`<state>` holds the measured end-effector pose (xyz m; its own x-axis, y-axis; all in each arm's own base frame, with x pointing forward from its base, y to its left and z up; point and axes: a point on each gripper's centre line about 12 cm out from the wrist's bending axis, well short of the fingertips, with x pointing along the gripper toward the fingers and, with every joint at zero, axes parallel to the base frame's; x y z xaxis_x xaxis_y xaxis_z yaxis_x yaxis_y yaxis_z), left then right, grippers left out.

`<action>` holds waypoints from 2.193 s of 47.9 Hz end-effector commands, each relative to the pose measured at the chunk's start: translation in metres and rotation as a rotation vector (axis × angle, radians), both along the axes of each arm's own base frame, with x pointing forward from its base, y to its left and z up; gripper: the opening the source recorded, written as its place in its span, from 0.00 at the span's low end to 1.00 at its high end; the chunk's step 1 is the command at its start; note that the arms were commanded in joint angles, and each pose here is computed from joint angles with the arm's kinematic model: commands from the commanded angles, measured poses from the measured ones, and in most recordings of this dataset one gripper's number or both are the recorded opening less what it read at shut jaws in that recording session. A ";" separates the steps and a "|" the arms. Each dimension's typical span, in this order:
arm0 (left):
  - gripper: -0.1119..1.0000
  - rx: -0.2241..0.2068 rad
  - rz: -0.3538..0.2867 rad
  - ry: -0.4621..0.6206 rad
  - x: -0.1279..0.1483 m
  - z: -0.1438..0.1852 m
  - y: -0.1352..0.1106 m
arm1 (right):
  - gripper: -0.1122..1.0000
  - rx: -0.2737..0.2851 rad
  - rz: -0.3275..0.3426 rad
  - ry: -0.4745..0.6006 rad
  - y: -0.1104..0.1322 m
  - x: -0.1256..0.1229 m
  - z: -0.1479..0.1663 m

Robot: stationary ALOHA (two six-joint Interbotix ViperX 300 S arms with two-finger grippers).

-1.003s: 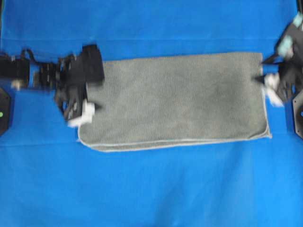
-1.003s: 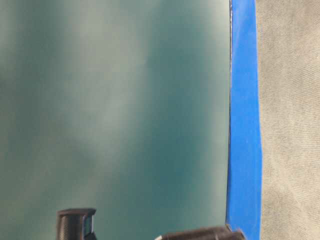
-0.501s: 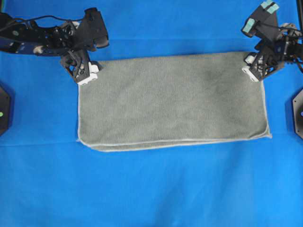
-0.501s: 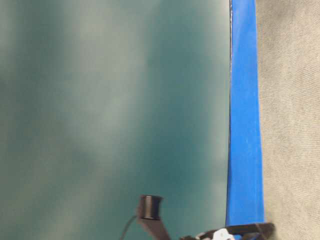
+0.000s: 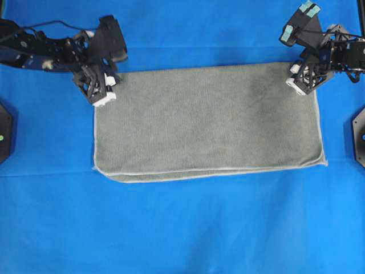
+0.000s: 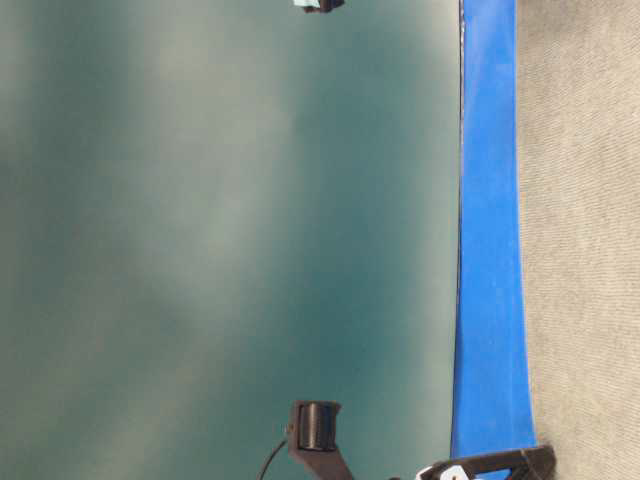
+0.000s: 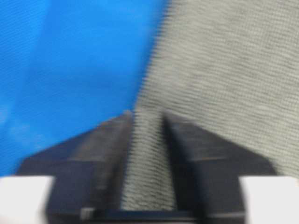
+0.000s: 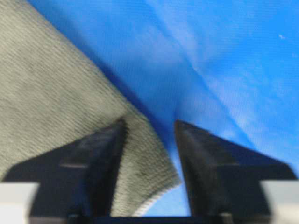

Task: Fold a large towel.
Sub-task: 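Release the near corners and grasp the far towel corners with both grippers, then drag the towel with both grippers, rotating it to lie lengthwise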

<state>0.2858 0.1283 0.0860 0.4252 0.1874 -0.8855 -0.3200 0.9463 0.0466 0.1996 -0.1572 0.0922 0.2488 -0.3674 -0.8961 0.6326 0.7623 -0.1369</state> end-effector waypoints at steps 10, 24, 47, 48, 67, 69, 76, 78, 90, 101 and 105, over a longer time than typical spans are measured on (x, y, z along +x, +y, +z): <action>0.12 -0.038 -0.060 0.043 0.004 0.015 -0.029 | 0.12 -0.009 0.021 -0.048 0.008 0.002 0.007; 0.12 -0.050 -0.036 -0.098 0.002 0.098 -0.051 | 0.12 -0.077 0.071 -0.195 0.047 0.014 0.083; 0.12 -0.070 -0.103 -0.337 -0.012 0.222 -0.095 | 0.12 -0.117 0.250 -0.633 0.109 0.006 0.214; 0.12 -0.076 -0.108 -0.341 -0.011 0.222 -0.098 | 0.12 -0.124 0.255 -0.646 0.108 0.008 0.216; 0.12 -0.260 -0.314 -0.592 0.015 0.242 -0.199 | 0.12 -0.416 0.044 -0.778 0.003 0.029 0.257; 0.12 -0.272 -0.345 -0.621 0.019 0.245 -0.210 | 0.12 -0.435 0.035 -0.799 -0.008 0.033 0.262; 0.12 -0.308 -0.420 -0.710 0.043 0.255 -0.243 | 0.12 -0.474 0.044 -0.877 -0.043 0.059 0.273; 0.12 -0.316 -0.433 -0.730 0.052 0.258 -0.252 | 0.12 -0.475 0.048 -0.887 -0.051 0.067 0.273; 0.12 -0.330 -0.472 -0.780 0.120 0.271 -0.292 | 0.12 -0.456 0.016 -0.839 -0.091 0.110 0.271; 0.12 -0.323 -0.475 -0.785 0.171 0.269 -0.311 | 0.12 -0.440 -0.033 -0.758 -0.085 0.090 0.262; 0.12 -0.323 -0.474 -0.810 0.190 0.268 -0.317 | 0.12 -0.437 -0.056 -0.722 -0.075 0.071 0.258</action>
<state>0.4714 -0.1571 0.3322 0.8888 -0.2996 -0.3469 0.1991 0.9340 -0.2966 0.2967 -0.2260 0.3378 0.7220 -0.6194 -0.3084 0.6632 0.7466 0.0532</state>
